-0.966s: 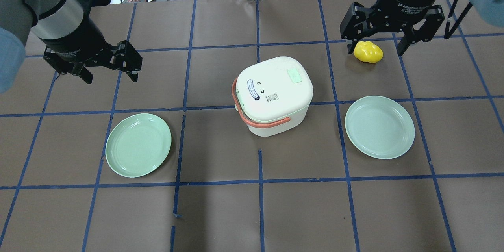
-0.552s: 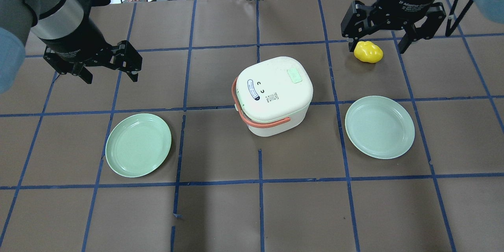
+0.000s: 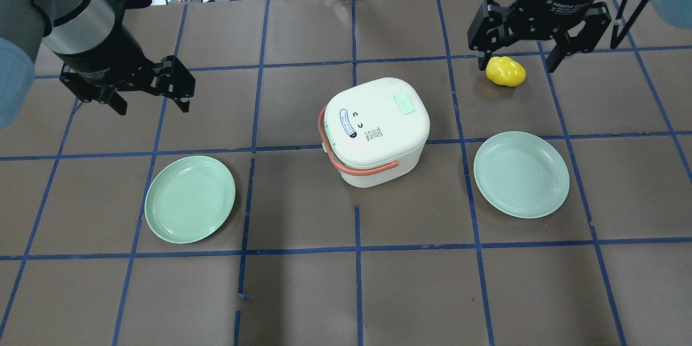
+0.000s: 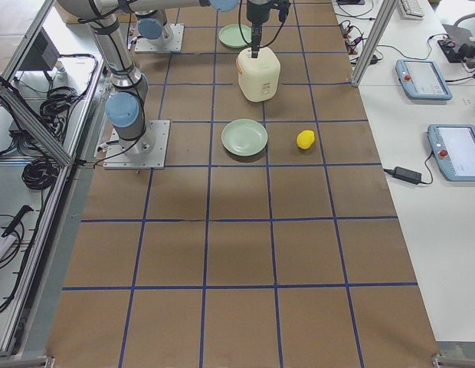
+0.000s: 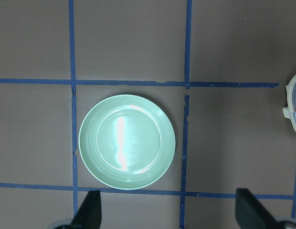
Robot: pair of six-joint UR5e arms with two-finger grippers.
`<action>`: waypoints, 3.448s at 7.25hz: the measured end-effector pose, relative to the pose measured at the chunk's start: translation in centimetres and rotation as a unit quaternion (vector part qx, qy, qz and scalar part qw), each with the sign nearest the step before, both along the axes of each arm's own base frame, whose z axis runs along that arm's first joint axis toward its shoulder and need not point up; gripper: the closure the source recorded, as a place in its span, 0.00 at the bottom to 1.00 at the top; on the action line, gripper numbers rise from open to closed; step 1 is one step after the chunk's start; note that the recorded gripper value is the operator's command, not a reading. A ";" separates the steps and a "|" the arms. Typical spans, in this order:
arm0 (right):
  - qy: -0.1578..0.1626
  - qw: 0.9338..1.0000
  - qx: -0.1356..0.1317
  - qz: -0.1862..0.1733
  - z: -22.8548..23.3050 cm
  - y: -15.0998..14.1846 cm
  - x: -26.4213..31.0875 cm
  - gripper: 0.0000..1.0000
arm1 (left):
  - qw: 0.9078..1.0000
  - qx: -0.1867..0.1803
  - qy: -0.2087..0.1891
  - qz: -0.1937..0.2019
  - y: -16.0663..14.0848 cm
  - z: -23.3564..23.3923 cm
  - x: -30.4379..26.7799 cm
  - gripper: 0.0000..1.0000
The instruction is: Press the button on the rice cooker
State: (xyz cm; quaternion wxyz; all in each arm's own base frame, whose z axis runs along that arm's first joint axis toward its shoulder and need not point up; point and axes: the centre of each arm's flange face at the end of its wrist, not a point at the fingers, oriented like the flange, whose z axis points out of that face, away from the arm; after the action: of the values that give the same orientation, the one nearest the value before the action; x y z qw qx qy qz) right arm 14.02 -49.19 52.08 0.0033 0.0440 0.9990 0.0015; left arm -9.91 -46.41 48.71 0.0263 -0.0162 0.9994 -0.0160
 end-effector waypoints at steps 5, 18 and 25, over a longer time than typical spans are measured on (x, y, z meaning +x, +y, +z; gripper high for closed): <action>-0.022 1.000 0.009 0.012 -2.3 -1.8 1.7 0.92 | 1.000 0.000 0.000 0.000 0.0 0.0 0.0 0.00; -0.056 0.996 0.000 0.068 -12.2 -6.4 8.7 0.91 | 1.000 0.000 0.000 0.000 0.0 0.0 0.0 0.00; -0.057 0.995 -0.008 0.084 -13.6 -5.3 10.8 0.90 | 1.000 0.000 0.000 0.000 0.0 0.0 0.0 0.00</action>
State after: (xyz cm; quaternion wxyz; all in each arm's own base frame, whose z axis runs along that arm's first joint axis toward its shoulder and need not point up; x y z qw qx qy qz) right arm 24.79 -54.51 38.44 0.0602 -0.0406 0.9974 -0.0041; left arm -9.91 -46.41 48.71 0.0263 -0.0162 0.9994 -0.0158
